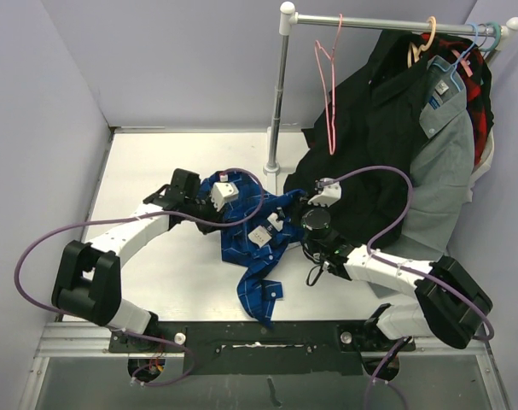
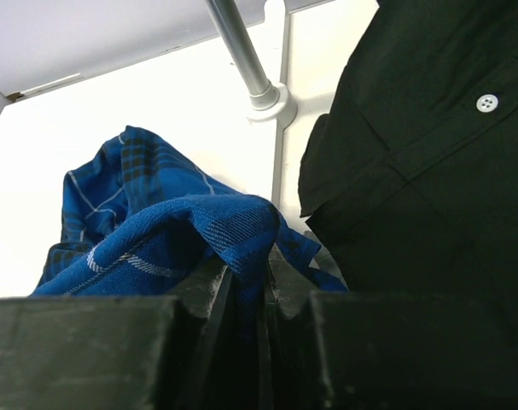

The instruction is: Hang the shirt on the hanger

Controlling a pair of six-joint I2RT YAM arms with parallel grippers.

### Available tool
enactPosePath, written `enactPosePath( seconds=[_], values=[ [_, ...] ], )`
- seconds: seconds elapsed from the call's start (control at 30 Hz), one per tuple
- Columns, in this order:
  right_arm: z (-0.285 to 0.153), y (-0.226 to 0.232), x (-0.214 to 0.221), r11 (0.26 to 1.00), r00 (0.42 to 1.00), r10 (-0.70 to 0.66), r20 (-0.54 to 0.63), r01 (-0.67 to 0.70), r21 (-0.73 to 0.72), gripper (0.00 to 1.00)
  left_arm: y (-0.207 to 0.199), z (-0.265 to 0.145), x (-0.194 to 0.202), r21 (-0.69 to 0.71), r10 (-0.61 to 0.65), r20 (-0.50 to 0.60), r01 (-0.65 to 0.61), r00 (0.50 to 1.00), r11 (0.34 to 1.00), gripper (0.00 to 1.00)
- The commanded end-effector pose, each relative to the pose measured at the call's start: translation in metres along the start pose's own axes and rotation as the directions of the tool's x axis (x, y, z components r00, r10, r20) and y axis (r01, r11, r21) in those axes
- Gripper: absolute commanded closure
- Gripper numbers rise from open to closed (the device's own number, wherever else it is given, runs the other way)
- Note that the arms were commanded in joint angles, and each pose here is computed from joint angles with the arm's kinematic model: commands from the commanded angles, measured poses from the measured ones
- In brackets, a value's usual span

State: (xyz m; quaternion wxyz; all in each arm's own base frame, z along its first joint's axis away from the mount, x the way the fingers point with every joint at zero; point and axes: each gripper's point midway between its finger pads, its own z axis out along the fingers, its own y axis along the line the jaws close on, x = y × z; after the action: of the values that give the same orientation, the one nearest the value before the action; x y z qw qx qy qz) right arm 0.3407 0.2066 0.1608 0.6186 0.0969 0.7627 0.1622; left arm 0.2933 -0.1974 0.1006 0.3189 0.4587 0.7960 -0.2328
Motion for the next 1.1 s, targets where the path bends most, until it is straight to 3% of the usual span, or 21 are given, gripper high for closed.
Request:
enactPosePath(
  seconds=[0.0,0.23,0.37,0.63,0.77,0.9,1.07],
  values=[
    [-0.004,0.009,-0.021,0.996,0.996,0.074,0.055,-0.072,-0.044,1.00,0.009,0.008,-0.030,0.053,0.015,0.088,-0.019,0.996,0.998,0.99],
    [-0.006,0.016,-0.026,0.992,0.993,0.108,0.055,-0.104,-0.074,1.00,0.003,0.005,-0.047,0.153,-0.035,0.155,0.011,0.987,0.988,1.00],
    [-0.007,0.017,-0.035,0.993,0.993,0.098,0.067,-0.093,-0.076,1.00,0.009,-0.011,-0.055,0.122,-0.027,0.186,0.004,0.982,0.992,1.00],
    [-0.018,0.043,-0.079,0.978,0.984,0.145,0.101,-0.127,-0.163,1.00,0.062,-0.118,-0.073,-0.034,-0.051,0.316,0.065,0.947,0.997,1.00],
    [-0.021,0.064,-0.101,0.957,0.971,0.214,0.105,-0.187,-0.224,1.00,0.069,-0.163,-0.085,-0.106,-0.024,0.361,0.067,0.932,0.992,1.00],
    [-0.022,0.098,-0.126,0.922,0.953,0.277,0.123,-0.227,-0.314,1.00,0.070,-0.199,-0.108,-0.138,-0.023,0.396,0.085,0.918,0.987,1.00],
    [-0.029,0.161,-0.170,0.890,0.953,0.244,0.181,-0.145,-0.432,1.00,0.069,-0.246,-0.152,-0.213,0.045,0.429,0.053,0.902,0.976,1.00]
  ],
)
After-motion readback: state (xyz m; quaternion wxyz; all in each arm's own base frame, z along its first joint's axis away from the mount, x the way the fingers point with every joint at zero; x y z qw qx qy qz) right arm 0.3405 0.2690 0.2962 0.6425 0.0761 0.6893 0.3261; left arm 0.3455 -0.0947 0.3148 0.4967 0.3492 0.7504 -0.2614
